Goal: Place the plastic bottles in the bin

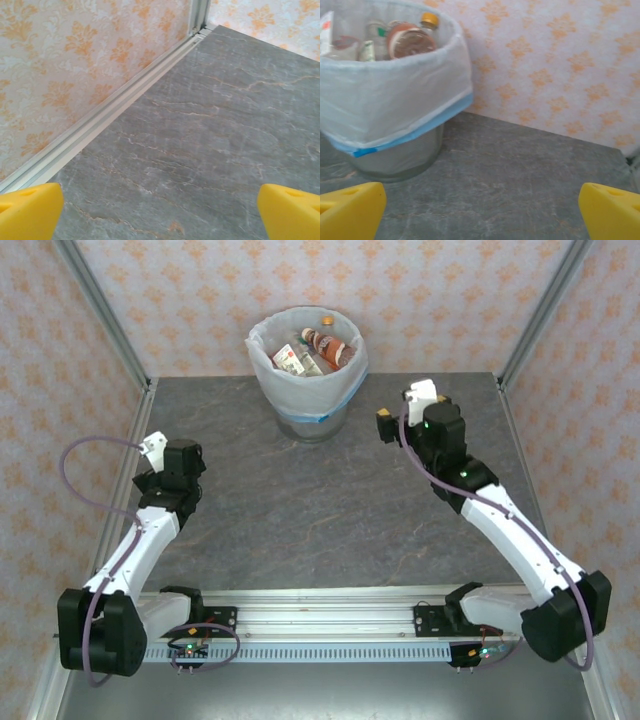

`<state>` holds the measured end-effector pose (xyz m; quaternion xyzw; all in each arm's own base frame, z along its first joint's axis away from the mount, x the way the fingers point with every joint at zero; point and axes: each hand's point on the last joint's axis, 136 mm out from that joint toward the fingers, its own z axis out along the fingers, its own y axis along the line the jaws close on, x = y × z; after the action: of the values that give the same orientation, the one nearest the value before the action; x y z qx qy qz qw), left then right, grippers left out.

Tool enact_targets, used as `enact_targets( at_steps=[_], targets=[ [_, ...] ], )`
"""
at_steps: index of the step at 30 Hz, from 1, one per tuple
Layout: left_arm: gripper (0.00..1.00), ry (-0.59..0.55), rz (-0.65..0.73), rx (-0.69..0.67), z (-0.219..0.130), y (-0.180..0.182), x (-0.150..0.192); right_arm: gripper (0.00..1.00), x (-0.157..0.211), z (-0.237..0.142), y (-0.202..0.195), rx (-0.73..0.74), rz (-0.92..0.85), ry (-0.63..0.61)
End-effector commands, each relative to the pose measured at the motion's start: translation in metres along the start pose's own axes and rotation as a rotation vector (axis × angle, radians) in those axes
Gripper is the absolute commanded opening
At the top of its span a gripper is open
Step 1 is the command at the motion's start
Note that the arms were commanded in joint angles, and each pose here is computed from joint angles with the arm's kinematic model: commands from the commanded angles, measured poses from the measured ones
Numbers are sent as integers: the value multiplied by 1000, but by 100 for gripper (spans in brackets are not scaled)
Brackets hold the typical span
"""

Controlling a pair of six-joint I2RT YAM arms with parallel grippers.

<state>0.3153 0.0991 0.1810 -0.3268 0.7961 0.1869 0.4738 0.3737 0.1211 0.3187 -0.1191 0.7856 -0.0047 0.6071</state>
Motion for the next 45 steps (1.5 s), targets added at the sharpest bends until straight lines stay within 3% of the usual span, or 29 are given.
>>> enact_targets(
  at_steps=[1, 9, 14, 19, 29, 32, 35, 39, 45],
  targets=[
    [100, -46, -19, -8, 11, 1, -5, 99, -3, -10, -31, 138, 95, -103],
    [100, -32, 80, 68, 38, -20, 21, 99, 93, -4, -67, 284, 182, 11],
    [100, -129, 113, 236, 44, -46, 35, 99, 142, 3, -92, 364, 266, 48],
    [100, -126, 155, 375, 47, -70, 53, 99, 181, 8, -101, 371, 286, 120],
    [100, -158, 222, 341, 50, -83, 65, 99, 214, 11, -104, 352, 307, 140],
    [100, -182, 204, 256, 51, -72, 62, 99, 217, 16, -100, 320, 300, 118],
    [100, -176, 206, 251, 51, -72, 62, 99, 216, 22, -101, 313, 302, 83],
    [100, -175, 206, 252, 51, -72, 62, 99, 218, 27, -119, 421, 337, 31],
    [100, -173, 206, 252, 51, -72, 63, 99, 237, 34, -105, 352, 316, 5]
  ],
)
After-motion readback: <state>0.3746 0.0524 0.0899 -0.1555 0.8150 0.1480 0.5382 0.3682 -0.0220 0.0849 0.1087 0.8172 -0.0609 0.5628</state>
